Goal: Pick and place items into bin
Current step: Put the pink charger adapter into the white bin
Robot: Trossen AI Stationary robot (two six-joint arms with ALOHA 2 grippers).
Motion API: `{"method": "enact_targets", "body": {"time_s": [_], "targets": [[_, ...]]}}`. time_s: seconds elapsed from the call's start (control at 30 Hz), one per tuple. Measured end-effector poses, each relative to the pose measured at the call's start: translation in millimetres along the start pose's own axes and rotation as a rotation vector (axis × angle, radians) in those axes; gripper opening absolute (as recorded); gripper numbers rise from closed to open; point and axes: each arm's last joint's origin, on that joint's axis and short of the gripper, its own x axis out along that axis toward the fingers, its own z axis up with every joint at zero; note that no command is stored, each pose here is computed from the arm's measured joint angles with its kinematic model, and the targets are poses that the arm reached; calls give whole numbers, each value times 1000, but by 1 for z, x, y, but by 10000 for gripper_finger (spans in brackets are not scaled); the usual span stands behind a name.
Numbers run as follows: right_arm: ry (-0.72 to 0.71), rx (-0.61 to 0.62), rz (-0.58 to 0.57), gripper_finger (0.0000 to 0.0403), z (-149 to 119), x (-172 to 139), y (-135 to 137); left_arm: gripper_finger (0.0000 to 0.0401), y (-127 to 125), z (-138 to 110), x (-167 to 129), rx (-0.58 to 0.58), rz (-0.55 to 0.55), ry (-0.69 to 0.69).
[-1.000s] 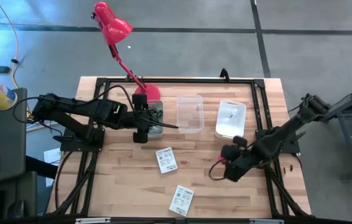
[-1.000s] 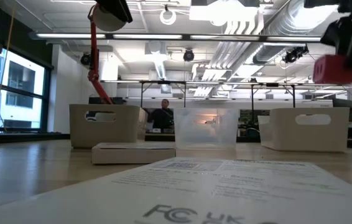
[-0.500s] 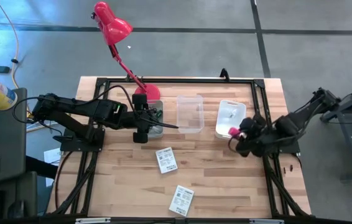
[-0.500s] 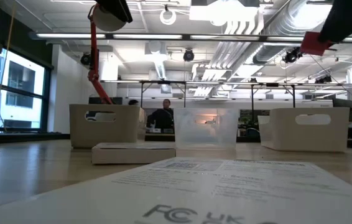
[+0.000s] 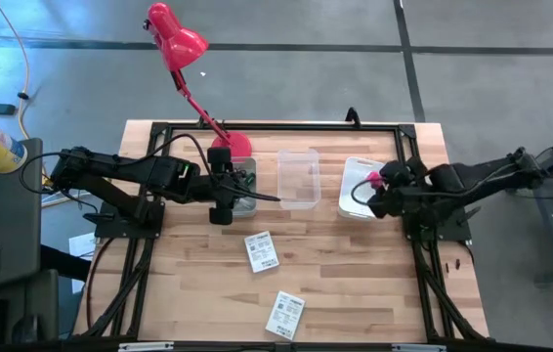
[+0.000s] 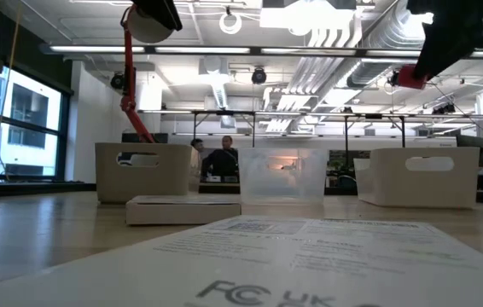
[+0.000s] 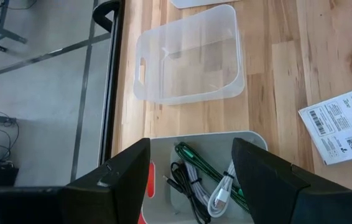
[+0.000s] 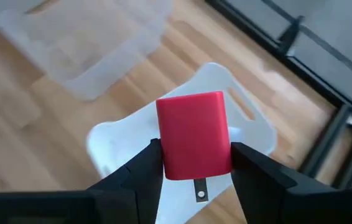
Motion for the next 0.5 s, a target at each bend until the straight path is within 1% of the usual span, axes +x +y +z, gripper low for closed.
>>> {"method": "enact_targets", "body": {"time_s": [0.13,0.23,0.4,0.5], "targets": [[0,22,-69,175,7,7,-8,216,0,1,0,-8,8,-11],[-2,41,-114,171,12,11,-13,216,1,3,0,-17,10,-27],[-5,46,-145,158,19,17,-18,216,1,5,0,-11,12,-42],[-5,42,-152,163,22,20,-21,216,1,5,0,-11,14,-43]]}}
